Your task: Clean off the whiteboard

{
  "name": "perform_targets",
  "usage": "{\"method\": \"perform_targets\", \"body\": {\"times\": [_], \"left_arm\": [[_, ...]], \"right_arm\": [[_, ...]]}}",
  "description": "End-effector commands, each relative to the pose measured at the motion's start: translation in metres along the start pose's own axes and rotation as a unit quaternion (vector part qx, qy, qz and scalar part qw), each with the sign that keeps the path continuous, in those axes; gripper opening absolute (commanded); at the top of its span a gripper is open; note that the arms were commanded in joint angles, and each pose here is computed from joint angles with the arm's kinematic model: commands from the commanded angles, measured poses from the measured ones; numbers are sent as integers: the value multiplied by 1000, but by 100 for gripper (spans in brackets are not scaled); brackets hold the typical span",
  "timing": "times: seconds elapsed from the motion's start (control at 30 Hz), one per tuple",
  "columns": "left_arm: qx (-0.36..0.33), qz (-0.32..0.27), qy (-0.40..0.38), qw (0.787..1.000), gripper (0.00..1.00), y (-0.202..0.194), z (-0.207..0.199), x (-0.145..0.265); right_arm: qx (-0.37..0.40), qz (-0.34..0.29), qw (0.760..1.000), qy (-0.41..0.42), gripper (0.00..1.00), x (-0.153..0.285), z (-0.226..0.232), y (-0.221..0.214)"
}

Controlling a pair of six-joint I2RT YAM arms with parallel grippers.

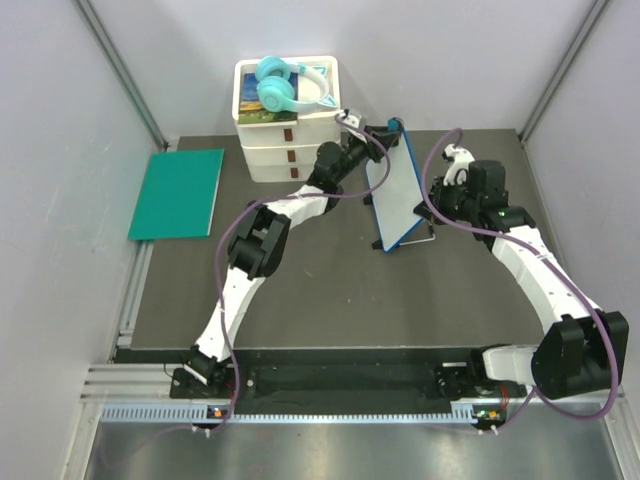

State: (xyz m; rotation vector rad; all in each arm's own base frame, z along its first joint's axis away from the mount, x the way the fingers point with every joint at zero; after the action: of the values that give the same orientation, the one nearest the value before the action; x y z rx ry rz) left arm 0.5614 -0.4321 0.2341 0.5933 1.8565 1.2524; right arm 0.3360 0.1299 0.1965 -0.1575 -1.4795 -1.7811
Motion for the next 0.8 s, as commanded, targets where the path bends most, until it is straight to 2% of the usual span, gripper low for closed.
{"method": "perform_targets", "body": {"times": [0.0,0.1,0.2,0.27,0.3,0.47,0.6,0.7,0.77], "left_arm": [[17,-48,-105,993,0,59,-85,-9],[30,-24,-99,994,0,40,-87,0],[54,13,-84,995,0,4,-84,24],[56,14,-75,996,0,2,-87,32],[64,35,-68,995,0,-14,-85,43],[93,80,-61,991,0,-40,-93,68],[117,142,-47,982,0,-71,-104,92],[115,148,-31,982,0,-72,-113,112],[108,132,-16,985,0,-53,-115,118]], "right_arm": [[3,199,974,107,0,-3,36,-110],[3,203,974,104,0,-4,35,-110],[4,204,974,101,0,-3,35,-109],[3,204,974,100,0,-4,34,-109],[2,206,973,99,0,-4,34,-109],[0,210,973,98,0,-5,33,-111],[1,213,972,96,0,-7,31,-113],[1,218,971,96,0,-10,31,-114],[1,221,971,93,0,-9,30,-112]]}}
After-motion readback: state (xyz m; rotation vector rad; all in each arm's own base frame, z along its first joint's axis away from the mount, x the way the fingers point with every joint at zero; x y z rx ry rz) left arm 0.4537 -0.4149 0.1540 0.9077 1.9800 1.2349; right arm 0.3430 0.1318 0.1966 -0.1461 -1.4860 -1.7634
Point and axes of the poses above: each gripper's point midway between its finger pads, its own x axis back along the fingers, its own z axis along the line the jaws close on, y = z × x, the point moved 1 cm from there along x, back along the fingers, and after that the axes turned 2 degrees about x, right-handed, at the moved point
